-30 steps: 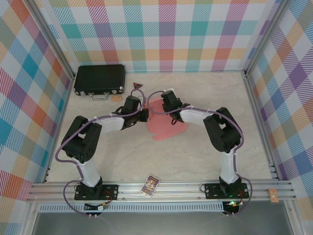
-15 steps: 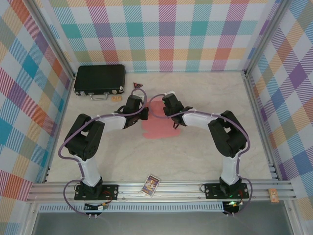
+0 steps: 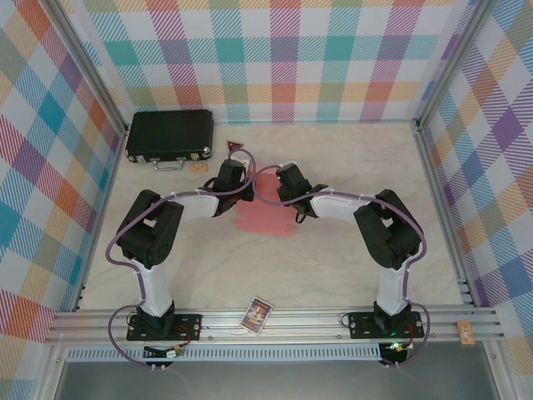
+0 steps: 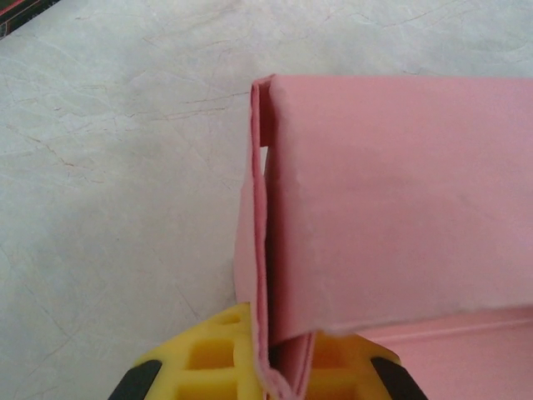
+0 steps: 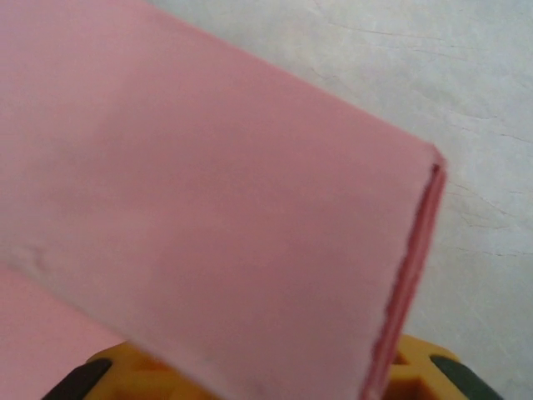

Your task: Fold the paper box

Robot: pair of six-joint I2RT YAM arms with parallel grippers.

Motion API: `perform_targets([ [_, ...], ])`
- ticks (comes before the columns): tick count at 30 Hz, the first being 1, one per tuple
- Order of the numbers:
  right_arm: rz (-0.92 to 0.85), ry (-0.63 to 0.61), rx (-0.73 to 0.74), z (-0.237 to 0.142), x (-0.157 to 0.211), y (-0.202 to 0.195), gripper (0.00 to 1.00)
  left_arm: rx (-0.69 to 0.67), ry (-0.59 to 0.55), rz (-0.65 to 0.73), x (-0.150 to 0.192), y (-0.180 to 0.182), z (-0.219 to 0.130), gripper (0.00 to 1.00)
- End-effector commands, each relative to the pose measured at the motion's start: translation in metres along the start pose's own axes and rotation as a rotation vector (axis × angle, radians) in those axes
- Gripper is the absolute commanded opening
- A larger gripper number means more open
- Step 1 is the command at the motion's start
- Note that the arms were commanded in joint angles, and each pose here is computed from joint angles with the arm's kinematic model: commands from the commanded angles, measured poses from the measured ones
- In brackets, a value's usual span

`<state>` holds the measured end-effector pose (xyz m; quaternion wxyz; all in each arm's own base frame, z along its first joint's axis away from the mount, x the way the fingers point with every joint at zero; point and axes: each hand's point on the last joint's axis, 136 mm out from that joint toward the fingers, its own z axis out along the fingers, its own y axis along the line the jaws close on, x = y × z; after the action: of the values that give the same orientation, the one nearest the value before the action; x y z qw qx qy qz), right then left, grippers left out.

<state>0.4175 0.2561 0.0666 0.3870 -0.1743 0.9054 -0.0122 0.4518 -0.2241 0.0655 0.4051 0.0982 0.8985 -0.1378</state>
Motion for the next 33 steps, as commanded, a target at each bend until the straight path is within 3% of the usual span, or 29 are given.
perform_targets([
  [1, 0.002, 0.013, -0.041, -0.010, 0.005, 0.008, 0.33, 0.006, 0.055, 0.044, 0.015, -0.006, 0.006, 0.01],
  [6, 0.007, 0.014, -0.048, -0.019, 0.007, 0.006, 0.45, 0.000, 0.063, 0.065, 0.018, -0.004, 0.007, 0.01],
  [14, -0.020, 0.005, -0.124, -0.042, 0.022, 0.007, 0.52, -0.005, 0.069, 0.097, 0.019, -0.003, 0.011, 0.00],
  [19, -0.065, -0.068, -0.246, -0.079, 0.022, 0.014, 0.54, 0.015, 0.067, 0.123, 0.017, -0.007, 0.011, 0.00],
  [27, -0.048, -0.160, -0.429, -0.133, -0.013, 0.002, 0.58, 0.067, 0.100, 0.176, 0.025, -0.015, 0.015, 0.00],
  [33, -0.007, -0.121, -0.472, -0.111, -0.064, -0.029, 0.57, 0.083, 0.116, 0.184, 0.033, -0.016, 0.019, 0.01],
])
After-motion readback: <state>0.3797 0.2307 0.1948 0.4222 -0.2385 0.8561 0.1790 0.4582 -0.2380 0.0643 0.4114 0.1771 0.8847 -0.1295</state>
